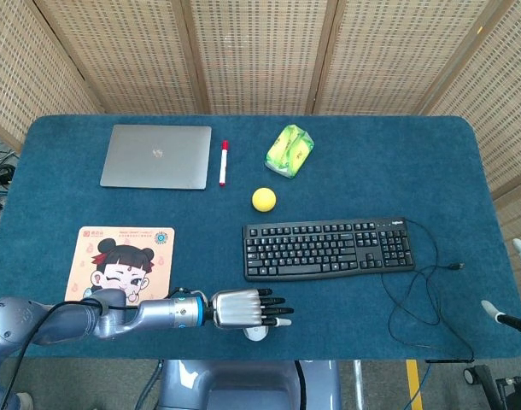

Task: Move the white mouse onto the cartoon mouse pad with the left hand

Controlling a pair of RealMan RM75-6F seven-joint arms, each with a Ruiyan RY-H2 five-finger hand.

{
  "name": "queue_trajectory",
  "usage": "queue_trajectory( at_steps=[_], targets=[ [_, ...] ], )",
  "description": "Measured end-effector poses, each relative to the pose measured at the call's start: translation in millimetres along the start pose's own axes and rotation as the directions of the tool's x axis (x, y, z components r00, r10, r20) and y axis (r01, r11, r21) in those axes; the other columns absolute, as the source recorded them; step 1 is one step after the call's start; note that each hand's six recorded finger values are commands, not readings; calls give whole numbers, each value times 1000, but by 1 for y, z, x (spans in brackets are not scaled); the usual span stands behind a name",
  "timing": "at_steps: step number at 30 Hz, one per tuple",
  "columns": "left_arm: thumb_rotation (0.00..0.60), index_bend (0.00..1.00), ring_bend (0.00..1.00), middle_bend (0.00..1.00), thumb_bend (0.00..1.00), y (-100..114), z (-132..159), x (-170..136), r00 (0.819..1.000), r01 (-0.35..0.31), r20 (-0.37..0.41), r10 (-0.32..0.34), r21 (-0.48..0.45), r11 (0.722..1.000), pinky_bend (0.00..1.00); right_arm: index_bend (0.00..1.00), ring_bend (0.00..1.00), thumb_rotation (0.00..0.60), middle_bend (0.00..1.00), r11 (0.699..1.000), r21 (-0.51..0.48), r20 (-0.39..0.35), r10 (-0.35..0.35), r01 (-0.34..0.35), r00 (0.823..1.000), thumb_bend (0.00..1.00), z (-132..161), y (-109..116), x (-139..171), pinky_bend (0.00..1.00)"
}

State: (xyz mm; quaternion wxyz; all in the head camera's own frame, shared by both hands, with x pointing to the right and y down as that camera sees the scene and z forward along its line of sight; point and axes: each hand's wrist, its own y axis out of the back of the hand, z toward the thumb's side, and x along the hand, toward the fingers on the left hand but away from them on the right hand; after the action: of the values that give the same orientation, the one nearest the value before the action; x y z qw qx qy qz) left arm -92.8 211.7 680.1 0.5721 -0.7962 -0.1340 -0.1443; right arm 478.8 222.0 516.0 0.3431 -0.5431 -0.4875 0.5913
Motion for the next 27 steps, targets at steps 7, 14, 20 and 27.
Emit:
queue_trajectory(
  at_steps=[7,14,20,27],
  targets=[
    [600,228,209,147,6,-3,1,14,999,33,-3,-33,-18,999,290,43,0,600,0,1000,1,11,1,-1,1000,53,-4,0,-1,0],
    [600,380,341,297,17,-6,4,24,998,58,21,-57,-22,998,363,43,0,600,0,1000,2,24,-3,3,1000,53,-7,1,-2,0],
    [600,555,454,431,42,-10,3,23,997,66,35,-66,4,998,414,43,0,600,0,1000,5,32,-5,4,999,53,-9,0,-2,0],
    [600,613,475,477,42,-9,1,17,998,32,53,-34,36,999,414,43,0,600,0,1000,13,44,-9,9,999,53,-12,0,-3,0]
  ],
)
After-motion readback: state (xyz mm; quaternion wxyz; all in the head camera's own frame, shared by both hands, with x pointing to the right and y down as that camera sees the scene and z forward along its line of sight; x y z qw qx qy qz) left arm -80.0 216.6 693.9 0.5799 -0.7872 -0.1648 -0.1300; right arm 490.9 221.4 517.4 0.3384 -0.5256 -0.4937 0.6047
